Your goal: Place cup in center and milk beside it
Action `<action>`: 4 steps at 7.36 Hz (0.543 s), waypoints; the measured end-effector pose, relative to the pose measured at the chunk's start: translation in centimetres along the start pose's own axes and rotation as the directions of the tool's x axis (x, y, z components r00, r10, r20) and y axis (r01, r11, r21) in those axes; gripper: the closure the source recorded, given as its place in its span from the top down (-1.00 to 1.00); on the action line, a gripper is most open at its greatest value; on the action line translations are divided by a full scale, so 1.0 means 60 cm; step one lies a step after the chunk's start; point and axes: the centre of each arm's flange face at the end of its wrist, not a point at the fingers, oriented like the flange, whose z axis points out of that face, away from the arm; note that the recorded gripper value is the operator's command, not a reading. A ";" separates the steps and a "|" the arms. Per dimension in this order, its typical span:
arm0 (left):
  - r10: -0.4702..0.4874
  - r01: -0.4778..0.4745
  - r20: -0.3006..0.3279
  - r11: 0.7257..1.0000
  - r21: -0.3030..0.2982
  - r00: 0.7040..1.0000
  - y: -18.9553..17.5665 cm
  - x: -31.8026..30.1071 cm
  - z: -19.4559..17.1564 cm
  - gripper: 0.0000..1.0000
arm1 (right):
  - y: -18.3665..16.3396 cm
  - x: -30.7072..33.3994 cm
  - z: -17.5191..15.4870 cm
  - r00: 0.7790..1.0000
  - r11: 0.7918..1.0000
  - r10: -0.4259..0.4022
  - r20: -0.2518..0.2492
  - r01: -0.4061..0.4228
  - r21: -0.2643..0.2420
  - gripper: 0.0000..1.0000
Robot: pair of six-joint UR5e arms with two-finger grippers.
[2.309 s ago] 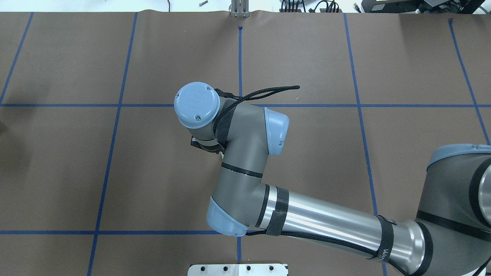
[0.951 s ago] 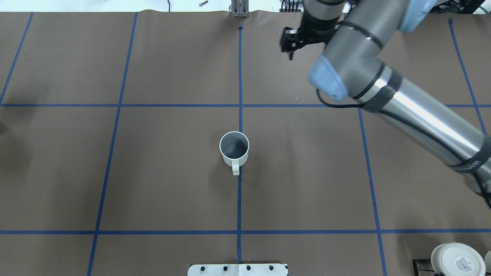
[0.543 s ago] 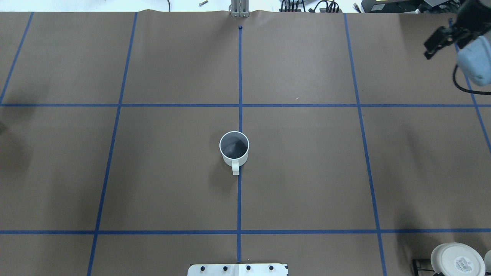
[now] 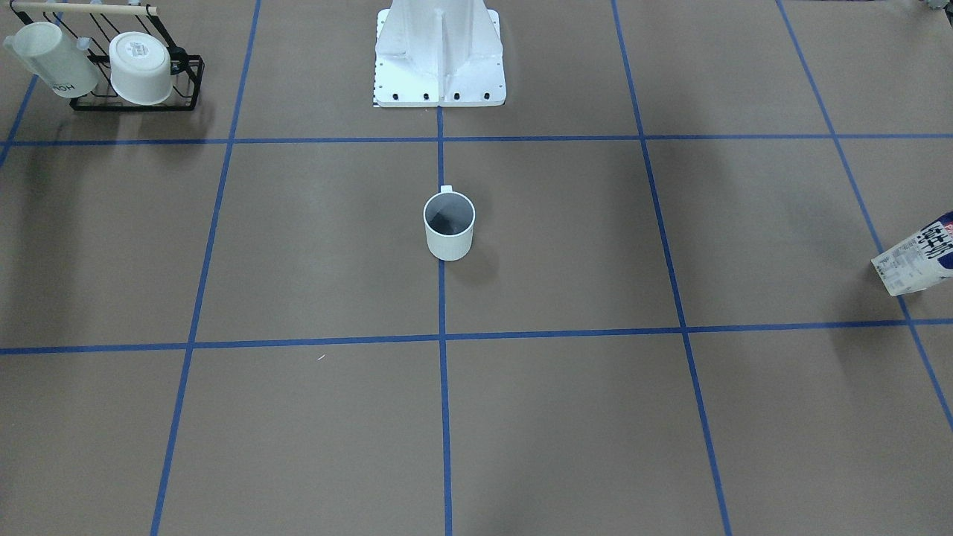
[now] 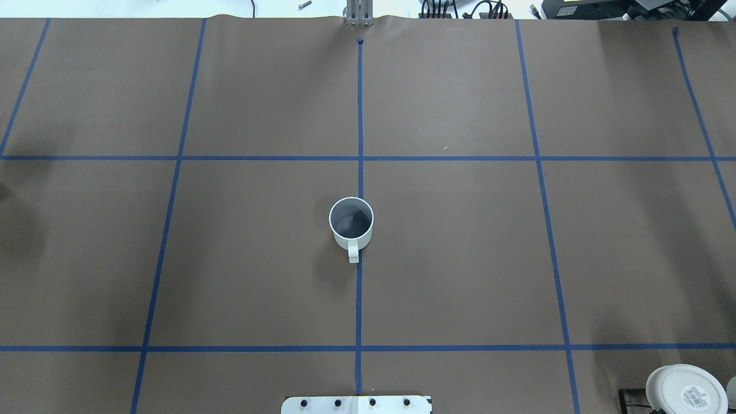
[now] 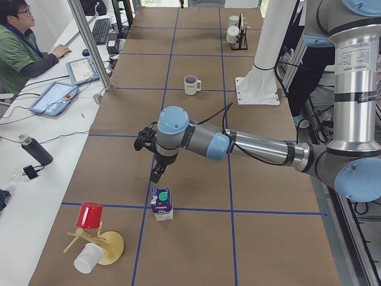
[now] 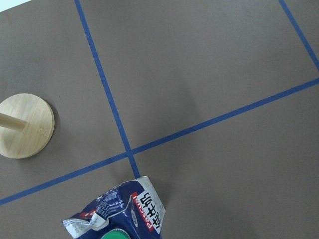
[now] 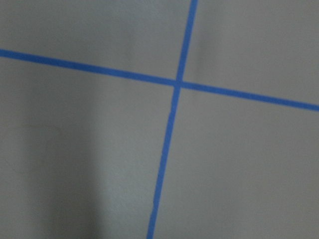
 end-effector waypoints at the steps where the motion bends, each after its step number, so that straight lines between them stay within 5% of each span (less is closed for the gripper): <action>1: -0.010 0.010 0.000 1.000 -0.004 1.000 0.001 -0.006 0.004 0.98 | 0.026 0.020 0.005 1.000 1.000 0.027 0.000 -0.027 -0.005 1.00; 4: -0.110 0.111 0.026 0.993 -0.029 0.994 -0.022 -0.078 0.060 0.97 | 0.034 0.023 -0.005 0.999 0.999 0.033 -0.005 -0.033 0.006 1.00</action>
